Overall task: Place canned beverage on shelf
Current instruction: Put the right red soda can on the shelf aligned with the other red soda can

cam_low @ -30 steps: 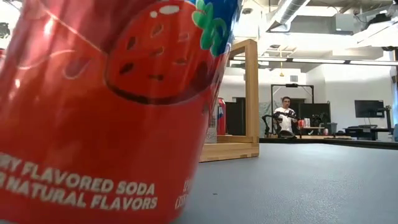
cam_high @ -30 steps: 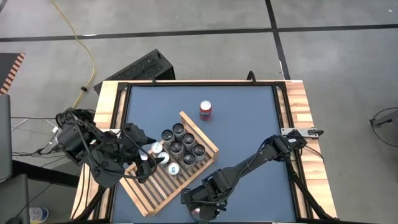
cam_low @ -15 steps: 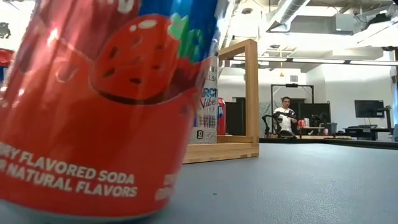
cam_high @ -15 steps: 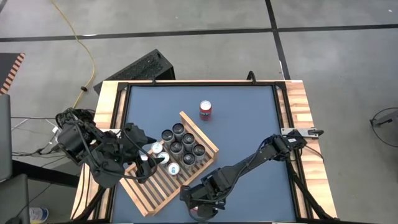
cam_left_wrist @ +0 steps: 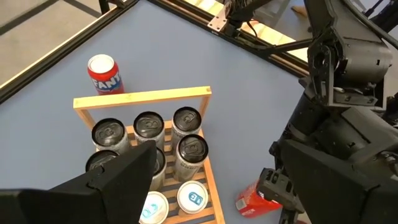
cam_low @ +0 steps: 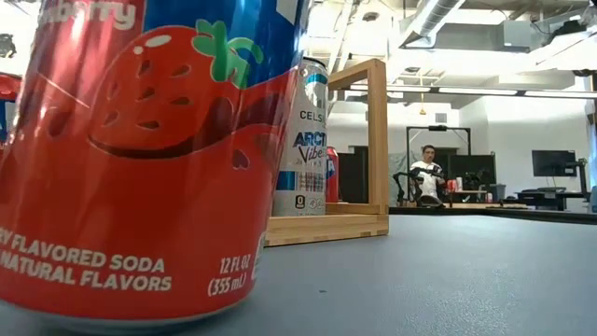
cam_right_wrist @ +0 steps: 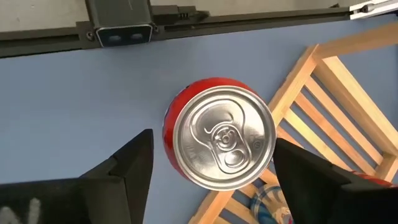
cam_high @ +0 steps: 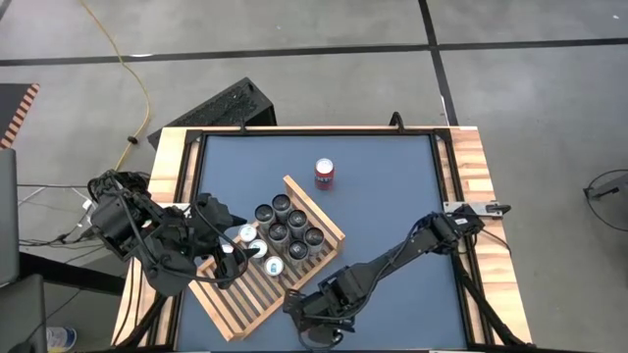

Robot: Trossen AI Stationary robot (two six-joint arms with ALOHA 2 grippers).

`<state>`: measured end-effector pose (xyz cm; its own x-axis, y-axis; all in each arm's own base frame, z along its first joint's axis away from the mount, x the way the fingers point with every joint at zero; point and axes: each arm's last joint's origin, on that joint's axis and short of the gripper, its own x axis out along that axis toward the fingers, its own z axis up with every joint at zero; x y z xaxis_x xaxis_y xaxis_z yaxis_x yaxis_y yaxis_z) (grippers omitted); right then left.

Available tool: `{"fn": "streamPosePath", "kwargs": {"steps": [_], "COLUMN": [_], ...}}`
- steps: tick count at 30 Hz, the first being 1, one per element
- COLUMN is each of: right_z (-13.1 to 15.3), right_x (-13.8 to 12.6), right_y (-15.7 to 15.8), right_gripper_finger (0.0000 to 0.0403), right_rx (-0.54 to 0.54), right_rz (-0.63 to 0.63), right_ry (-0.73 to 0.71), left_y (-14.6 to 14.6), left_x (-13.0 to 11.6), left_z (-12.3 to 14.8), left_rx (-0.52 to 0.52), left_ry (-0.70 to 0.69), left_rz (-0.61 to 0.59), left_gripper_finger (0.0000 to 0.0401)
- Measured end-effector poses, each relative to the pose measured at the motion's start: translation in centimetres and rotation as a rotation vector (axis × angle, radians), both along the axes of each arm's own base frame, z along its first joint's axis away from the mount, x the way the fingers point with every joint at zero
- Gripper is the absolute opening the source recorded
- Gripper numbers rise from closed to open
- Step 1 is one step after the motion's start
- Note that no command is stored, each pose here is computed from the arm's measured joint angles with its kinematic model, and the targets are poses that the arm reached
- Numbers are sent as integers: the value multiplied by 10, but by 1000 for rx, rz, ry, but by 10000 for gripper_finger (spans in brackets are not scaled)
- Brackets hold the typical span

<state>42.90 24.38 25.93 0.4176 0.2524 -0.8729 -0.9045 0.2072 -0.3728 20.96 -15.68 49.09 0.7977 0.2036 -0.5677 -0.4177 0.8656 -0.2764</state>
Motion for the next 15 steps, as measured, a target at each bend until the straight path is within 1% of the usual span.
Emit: {"fn": "streamPosePath", "kwargs": {"steps": [5,12,15], "right_z": [9,32,48], "right_x": [0,3,-8], "right_y": [0,-9,-15], "right_gripper_finger": [286,286,286], "right_rx": [8,74,58], "right_rz": [-72,-197,-256], "right_ry": [-21,-42,-43], "left_y": [-1,-9,-16], "left_x": [2,11,14], "left_z": [-1,-10,-17], "left_rx": [7,50,69], "left_ry": [1,43,65], "left_rz": [3,-18,-29], "left_gripper_finger": [334,334,334]}}
